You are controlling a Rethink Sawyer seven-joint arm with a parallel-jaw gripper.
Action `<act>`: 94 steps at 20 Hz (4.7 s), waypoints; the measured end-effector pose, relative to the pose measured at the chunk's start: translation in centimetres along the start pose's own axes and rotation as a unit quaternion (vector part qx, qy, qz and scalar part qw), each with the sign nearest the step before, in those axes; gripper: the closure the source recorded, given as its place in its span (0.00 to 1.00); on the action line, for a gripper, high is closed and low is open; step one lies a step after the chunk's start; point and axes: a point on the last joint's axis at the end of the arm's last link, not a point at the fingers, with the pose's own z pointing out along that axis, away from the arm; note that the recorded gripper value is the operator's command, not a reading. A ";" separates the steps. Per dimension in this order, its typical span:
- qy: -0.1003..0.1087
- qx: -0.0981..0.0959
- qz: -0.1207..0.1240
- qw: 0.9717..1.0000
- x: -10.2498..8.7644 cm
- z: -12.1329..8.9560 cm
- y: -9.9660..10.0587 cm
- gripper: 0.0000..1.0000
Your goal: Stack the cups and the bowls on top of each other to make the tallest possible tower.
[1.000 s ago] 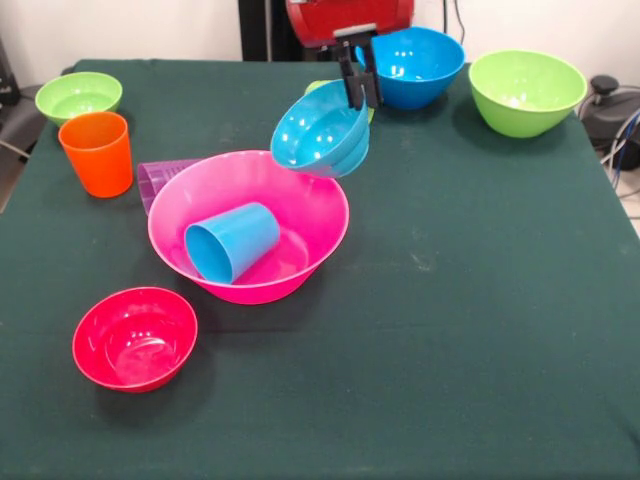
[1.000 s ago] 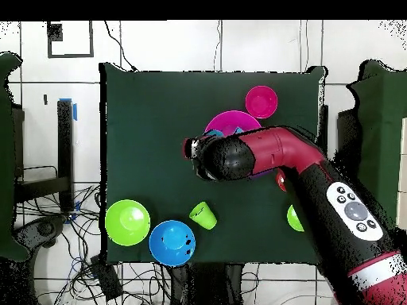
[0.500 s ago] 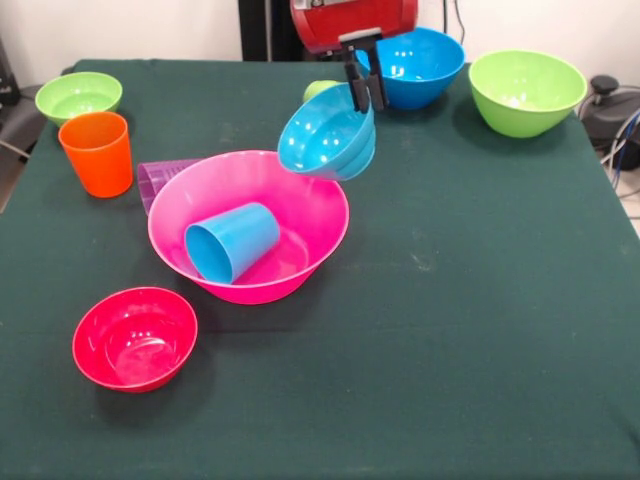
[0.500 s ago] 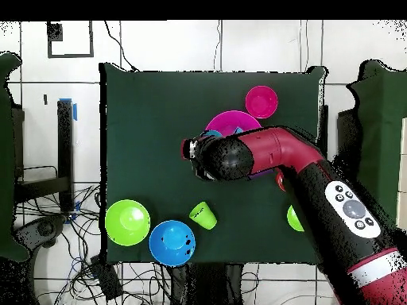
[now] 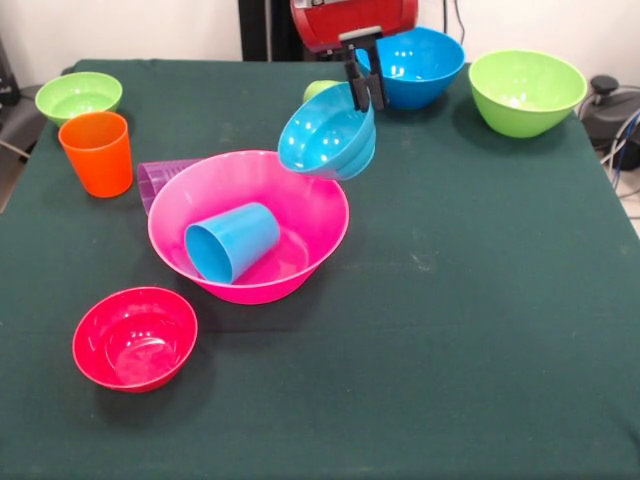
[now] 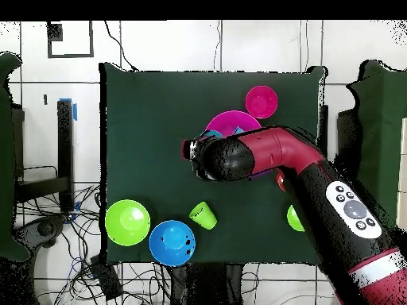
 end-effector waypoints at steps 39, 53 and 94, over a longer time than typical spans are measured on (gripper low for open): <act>0.017 -0.040 -0.034 0.998 0.8 0.4 -4.2 0.00; 0.015 -0.031 -0.052 0.998 0.9 -0.2 -2.8 0.00; -0.011 0.041 -0.069 0.997 4.5 2.2 17.4 0.00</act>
